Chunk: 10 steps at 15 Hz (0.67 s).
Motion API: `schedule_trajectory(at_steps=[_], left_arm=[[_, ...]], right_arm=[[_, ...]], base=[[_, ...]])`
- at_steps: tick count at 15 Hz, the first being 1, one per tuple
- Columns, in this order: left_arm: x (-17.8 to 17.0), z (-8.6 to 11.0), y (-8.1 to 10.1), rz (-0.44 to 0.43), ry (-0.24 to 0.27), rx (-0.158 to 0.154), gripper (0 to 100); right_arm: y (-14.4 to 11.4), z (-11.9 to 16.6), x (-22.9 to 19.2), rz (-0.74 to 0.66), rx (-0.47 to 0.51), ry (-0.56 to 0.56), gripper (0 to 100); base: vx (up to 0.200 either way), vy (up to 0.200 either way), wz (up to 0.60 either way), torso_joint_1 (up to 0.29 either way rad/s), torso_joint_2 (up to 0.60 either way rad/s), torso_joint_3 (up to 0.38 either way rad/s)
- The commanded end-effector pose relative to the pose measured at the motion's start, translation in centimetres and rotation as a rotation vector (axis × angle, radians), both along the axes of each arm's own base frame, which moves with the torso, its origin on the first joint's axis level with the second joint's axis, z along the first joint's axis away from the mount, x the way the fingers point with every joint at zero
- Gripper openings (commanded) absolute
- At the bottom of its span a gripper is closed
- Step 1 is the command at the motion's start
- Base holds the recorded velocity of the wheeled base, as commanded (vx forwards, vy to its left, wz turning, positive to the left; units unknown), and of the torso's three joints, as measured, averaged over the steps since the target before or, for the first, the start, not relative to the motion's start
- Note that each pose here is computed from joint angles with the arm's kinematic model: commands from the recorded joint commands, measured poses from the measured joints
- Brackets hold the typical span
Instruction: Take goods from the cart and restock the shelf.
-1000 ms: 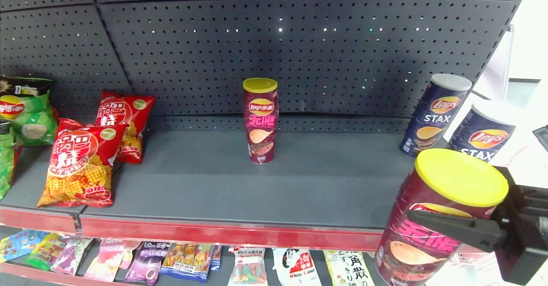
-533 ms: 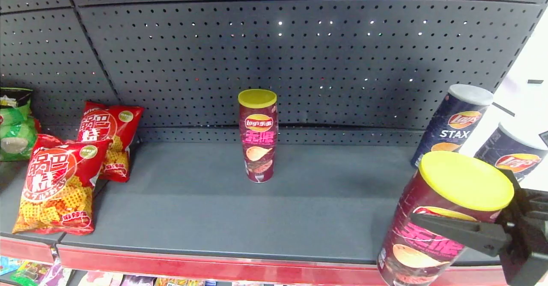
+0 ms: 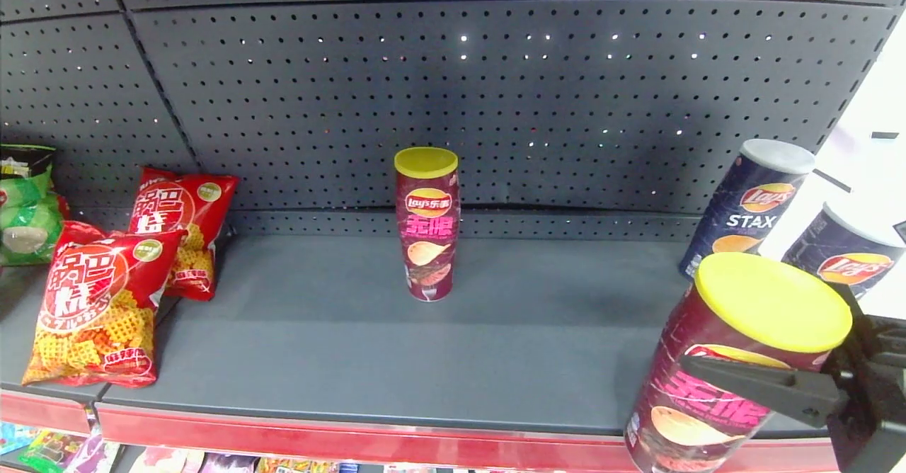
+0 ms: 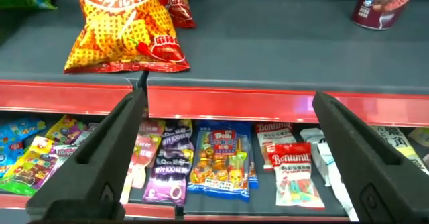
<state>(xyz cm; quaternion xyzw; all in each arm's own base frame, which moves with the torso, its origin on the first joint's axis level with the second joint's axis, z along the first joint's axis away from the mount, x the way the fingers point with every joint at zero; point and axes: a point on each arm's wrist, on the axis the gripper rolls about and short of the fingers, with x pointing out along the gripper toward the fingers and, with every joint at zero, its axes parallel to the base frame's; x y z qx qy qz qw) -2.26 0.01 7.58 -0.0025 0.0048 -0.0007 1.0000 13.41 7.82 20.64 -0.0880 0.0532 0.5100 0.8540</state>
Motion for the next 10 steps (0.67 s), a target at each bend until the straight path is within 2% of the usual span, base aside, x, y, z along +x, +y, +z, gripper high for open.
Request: schedule_trajectory(at_steps=[1, 3, 4, 5, 6, 7, 8, 9, 10], left_arm=[[0.0, 0.0, 0.0, -0.008, 0.001, 0.004, 100], [0.0, 0.0, -0.1, -0.023, 0.000, 0.008, 100], [0.0, 0.1, -0.1, -0.040, -0.004, 0.029, 100], [-0.2, 1.0, -0.2, -0.075, -0.030, 0.062, 100], [0.3, 6.2, -0.2, -0.093, -0.080, 0.059, 100], [2.0, 10.3, -0.2, -0.171, -0.129, 0.016, 100], [3.5, 14.0, -0.4, -0.213, -0.159, -0.011, 100], [5.1, 17.2, -0.6, -0.216, -0.175, 0.015, 100], [7.0, 19.4, -0.9, -0.223, -0.171, 0.089, 100]], right_arm=[[0.1, 0.1, 0.2, 0.001, 0.001, -0.001, 0], [0.3, 0.3, 0.6, 0.002, 0.001, 0.000, 0], [0.5, 0.4, 0.9, 0.002, 0.001, 0.001, 0], [0.6, 0.6, 1.1, 0.002, 0.002, -0.002, 0], [0.8, 0.8, 1.4, 0.007, 0.003, -0.003, 0], [1.2, 1.2, 1.8, 0.019, 0.004, -0.008, 0], [1.9, 1.4, 2.0, 0.049, 0.005, -0.010, 0], [2.4, 1.6, 2.2, 0.062, 0.007, -0.014, 0], [2.5, 1.6, 2.6, 0.064, 0.005, -0.010, 0]], base=[[0.000, 0.000, 0.00, 0.000, 0.00, 0.000], [0.000, 0.000, 0.00, 0.000, 0.00, 0.000], [0.000, 0.000, 0.00, 0.000, 0.00, 0.000], [0.000, 0.000, 0.00, 0.000, 0.00, 0.000], [0.000, 0.000, 0.00, 0.000, 0.00, 0.000], [0.000, 0.000, 0.00, 0.000, 0.00, 0.000], [0.000, 0.000, 0.00, 0.000, 0.00, 0.000], [0.000, 0.000, 0.00, 0.000, 0.00, 0.000], [0.000, 0.000, 0.00, 0.000, 0.00, 0.000]])
